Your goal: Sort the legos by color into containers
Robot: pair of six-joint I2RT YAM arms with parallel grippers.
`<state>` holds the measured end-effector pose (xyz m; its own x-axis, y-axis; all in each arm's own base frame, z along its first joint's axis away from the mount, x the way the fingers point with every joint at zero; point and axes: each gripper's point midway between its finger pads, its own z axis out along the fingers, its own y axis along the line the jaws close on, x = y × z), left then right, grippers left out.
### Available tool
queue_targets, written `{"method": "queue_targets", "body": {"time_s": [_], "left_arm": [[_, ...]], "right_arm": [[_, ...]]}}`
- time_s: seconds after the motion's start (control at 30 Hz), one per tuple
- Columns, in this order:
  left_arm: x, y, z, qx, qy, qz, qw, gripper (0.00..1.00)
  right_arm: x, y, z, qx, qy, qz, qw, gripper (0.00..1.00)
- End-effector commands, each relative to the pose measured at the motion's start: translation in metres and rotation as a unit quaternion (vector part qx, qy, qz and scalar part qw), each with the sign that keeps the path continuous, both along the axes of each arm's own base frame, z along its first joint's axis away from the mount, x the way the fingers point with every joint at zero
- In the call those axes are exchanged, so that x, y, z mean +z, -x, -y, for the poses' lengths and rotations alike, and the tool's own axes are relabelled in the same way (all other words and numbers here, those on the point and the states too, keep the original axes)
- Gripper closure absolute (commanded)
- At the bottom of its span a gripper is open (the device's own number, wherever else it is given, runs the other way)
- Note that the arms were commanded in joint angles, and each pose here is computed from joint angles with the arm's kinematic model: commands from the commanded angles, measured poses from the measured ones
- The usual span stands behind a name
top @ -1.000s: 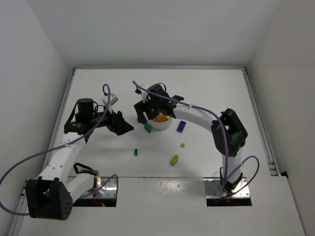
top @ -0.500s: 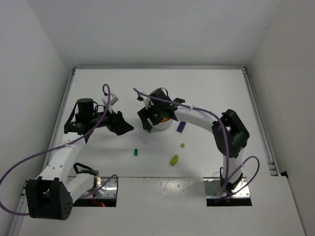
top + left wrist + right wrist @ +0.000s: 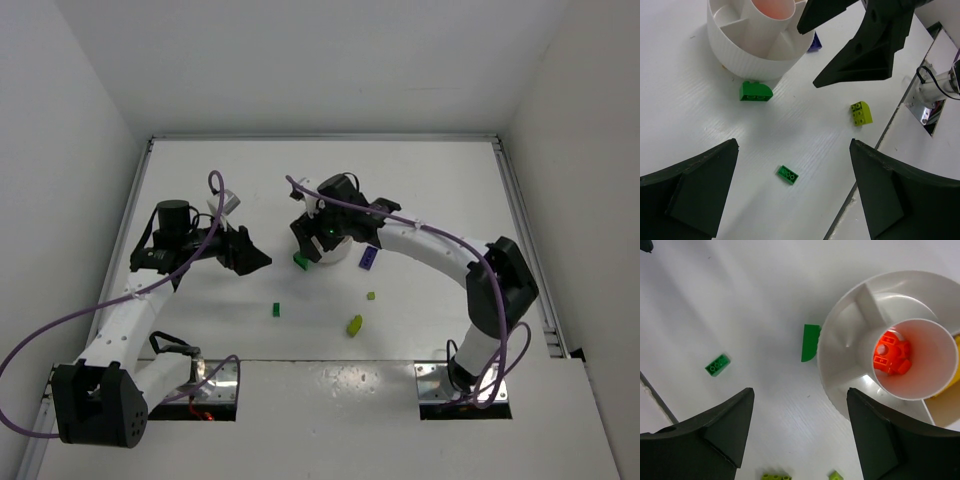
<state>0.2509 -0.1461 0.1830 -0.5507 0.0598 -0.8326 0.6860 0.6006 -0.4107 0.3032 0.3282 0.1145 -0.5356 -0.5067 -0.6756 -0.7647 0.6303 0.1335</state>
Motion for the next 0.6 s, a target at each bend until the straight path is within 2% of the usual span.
{"method": "queue_targets", "body": {"time_s": [0.0, 0.13, 0.57], "left_arm": [[0.017, -0.008, -0.001, -0.005, 0.006, 0.033, 0.999, 0.0], [0.015, -0.009, -0.001, -0.005, 0.006, 0.029, 1.0, 0.0], [0.017, -0.008, -0.001, -0.005, 0.006, 0.033, 0.999, 0.0]], "right_arm": [[0.009, -0.006, 0.018, -0.008, 0.01, 0.02, 1.0, 0.25], [0.01, -0.007, 0.022, -0.009, 0.011, 0.024, 1.0, 0.25], [-0.017, -0.025, 0.044, -0.066, 0.005, -0.029, 0.997, 0.25]]}}
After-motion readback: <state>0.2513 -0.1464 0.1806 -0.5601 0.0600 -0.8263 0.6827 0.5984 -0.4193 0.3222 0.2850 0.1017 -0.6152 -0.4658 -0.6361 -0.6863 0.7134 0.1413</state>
